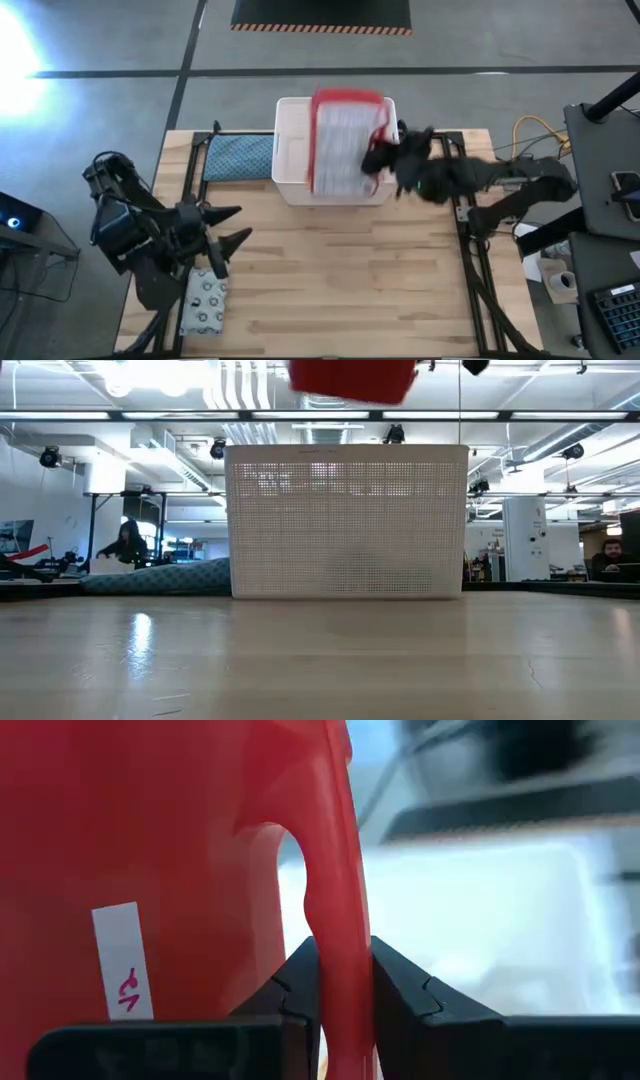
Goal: Pick & place medical supplies in basket/bin
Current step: Put the red medicine kit into the white bin, then put the blue pads into the white bin
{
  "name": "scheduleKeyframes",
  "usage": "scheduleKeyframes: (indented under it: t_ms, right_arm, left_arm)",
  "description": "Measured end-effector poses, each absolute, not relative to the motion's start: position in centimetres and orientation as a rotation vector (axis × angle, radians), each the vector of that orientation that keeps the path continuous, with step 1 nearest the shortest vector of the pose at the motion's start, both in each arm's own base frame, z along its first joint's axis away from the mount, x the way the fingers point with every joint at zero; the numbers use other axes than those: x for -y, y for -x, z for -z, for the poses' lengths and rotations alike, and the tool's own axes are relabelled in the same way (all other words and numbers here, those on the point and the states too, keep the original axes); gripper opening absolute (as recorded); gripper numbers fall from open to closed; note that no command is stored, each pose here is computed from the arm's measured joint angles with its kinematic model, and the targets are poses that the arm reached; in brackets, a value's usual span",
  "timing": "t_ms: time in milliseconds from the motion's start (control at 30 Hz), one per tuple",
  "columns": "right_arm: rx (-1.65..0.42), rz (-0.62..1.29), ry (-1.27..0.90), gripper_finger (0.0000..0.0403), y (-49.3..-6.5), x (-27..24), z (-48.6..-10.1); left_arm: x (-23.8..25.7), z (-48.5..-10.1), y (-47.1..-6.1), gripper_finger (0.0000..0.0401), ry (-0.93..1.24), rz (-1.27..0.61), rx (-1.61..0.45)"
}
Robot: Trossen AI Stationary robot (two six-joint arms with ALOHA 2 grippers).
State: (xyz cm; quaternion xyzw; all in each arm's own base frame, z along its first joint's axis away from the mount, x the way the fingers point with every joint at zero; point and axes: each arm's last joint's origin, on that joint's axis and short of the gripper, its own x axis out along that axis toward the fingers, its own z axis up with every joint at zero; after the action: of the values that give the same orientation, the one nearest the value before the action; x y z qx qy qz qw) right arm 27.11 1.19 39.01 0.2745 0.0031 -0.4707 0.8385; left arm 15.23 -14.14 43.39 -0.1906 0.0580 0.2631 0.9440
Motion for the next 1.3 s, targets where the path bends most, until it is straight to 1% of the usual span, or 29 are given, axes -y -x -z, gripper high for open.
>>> scheduleKeyframes:
  t_ms: [67, 167, 267, 367, 400, 467, 533, 600, 667, 767, 833, 900, 1000, 1100, 1200, 1300]
  right_arm:
    - [0.012, 1.062, -0.577, 0.0046, -26.4, 1.3, -39.6]
    - [-0.063, 1.065, -0.644, 0.0046, -26.0, 5.3, -39.3]
    - [-0.202, 1.116, -0.712, 0.0046, -26.4, 9.2, -37.2]
    - [-0.389, 1.162, -0.805, 0.0046, -26.9, 12.6, -34.1]
    - [-0.431, 1.188, -0.834, 0.0052, -27.0, 13.6, -33.1]
    - [-0.489, 1.215, -0.893, 0.0076, -27.4, 15.1, -31.6]
    - [-0.565, 1.181, -0.952, 0.0107, -28.0, 15.9, -30.2]
    - [-0.635, 1.141, -0.957, 0.0139, -28.6, 16.2, -29.1]
    - [-0.666, 1.118, -0.934, 0.0167, -29.2, 15.6, -28.8]
    - [-0.638, 1.08, -0.889, 0.0201, -30.1, 14.4, -29.3]
    - [-0.564, 1.053, -0.838, 0.0217, -30.8, 13.0, -30.4]
    - [-0.451, 1.003, -0.775, 0.0228, -31.1, 11.4, -32.7]
    - [-0.339, 0.937, -0.653, 0.0239, -30.9, 8.4, -36.1]
    - [-0.294, 0.889, -0.514, 0.0244, -30.3, 5.0, -38.5]
    - [-0.274, 0.809, -0.462, 0.0246, -29.4, 1.7, -39.8]
    - [-0.295, 0.709, -0.48, 0.0246, -29.0, -1.2, -39.7]
  left_arm:
    - [14.1, -43.3, -15.4, 0.0269, 0.378, -0.543, -0.121]
    - [14.1, -42.5, -15.6, 0.0269, 0.368, -0.554, -0.129]
    - [14.4, -41.1, -15.8, 0.0269, 0.407, -0.569, -0.129]
    - [14.6, -39.4, -15.9, 0.0269, 0.455, -0.569, -0.166]
    - [14.6, -38.8, -15.9, 0.0269, 0.475, -0.567, -0.188]
    - [14.6, -37.5, -15.9, 0.0269, 0.513, -0.565, -0.236]
    - [14.6, -36.3, -15.7, 0.0269, 0.561, -0.566, -0.289]
    - [14.5, -35.1, -15.5, 0.0269, 0.611, -0.568, -0.354]
    - [14.3, -33.9, -15.2, 0.0269, 0.658, -0.573, -0.422]
    - [13.9, -32.3, -14.6, 0.0269, 0.699, -0.588, -0.502]
    - [13.6, -31.4, -14.4, 0.0269, 0.699, -0.602, -0.521]
    - [13.3, -30.8, -14.1, 0.0269, 0.701, -0.612, -0.526]
    - [12.8, -30.5, -13.7, 0.0269, 0.703, -0.613, -0.526]
    - [12.1, -30.7, -13.2, 0.0269, 0.711, -0.606, -0.524]
    - [11.3, -31.0, -12.5, 0.0269, 0.733, -0.586, -0.525]
    - [10.5, -31.5, -11.9, 0.0269, 0.762, -0.567, -0.525]
